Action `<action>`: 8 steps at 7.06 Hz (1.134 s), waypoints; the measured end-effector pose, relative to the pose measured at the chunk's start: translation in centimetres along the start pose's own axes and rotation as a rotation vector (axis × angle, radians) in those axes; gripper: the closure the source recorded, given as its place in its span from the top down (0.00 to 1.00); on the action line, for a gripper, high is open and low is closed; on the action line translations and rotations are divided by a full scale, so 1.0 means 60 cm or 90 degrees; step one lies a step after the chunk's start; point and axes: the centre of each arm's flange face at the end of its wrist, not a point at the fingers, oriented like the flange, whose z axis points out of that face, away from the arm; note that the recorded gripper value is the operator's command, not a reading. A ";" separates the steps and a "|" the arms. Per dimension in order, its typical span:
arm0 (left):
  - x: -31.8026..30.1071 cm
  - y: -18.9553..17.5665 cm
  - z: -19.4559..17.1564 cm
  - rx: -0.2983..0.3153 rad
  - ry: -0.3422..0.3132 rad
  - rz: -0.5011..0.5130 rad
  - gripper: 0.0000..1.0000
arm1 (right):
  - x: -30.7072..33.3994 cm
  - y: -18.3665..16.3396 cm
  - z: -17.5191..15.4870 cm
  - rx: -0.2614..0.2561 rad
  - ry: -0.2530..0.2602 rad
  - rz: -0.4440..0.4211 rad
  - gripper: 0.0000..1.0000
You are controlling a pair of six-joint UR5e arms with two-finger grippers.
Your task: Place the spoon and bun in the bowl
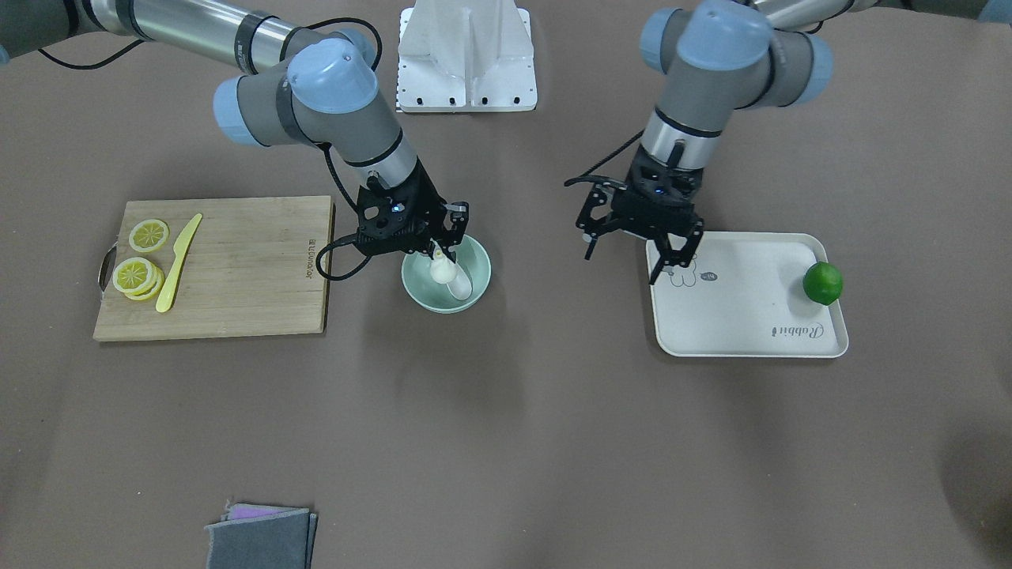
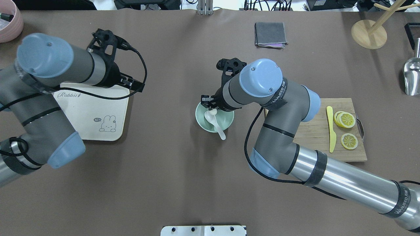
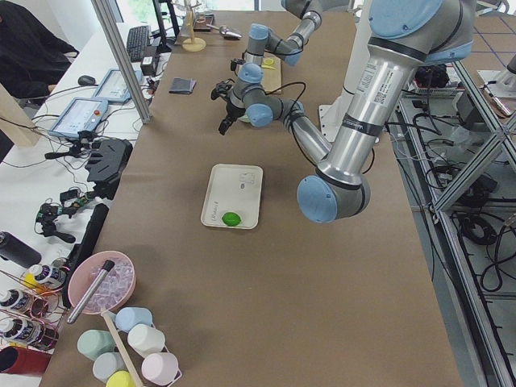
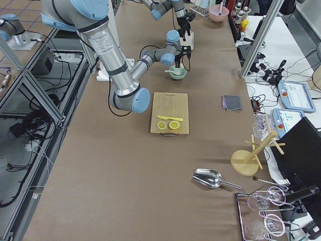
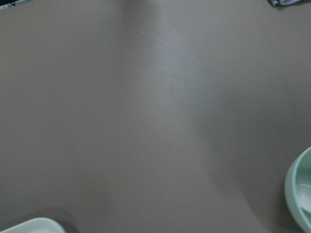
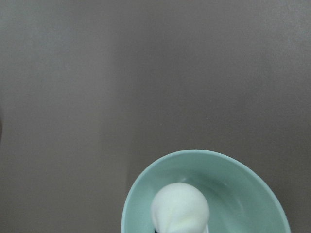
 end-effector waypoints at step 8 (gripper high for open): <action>-0.185 0.053 -0.020 0.016 -0.059 -0.034 0.98 | 0.000 -0.010 -0.063 -0.013 0.096 -0.024 1.00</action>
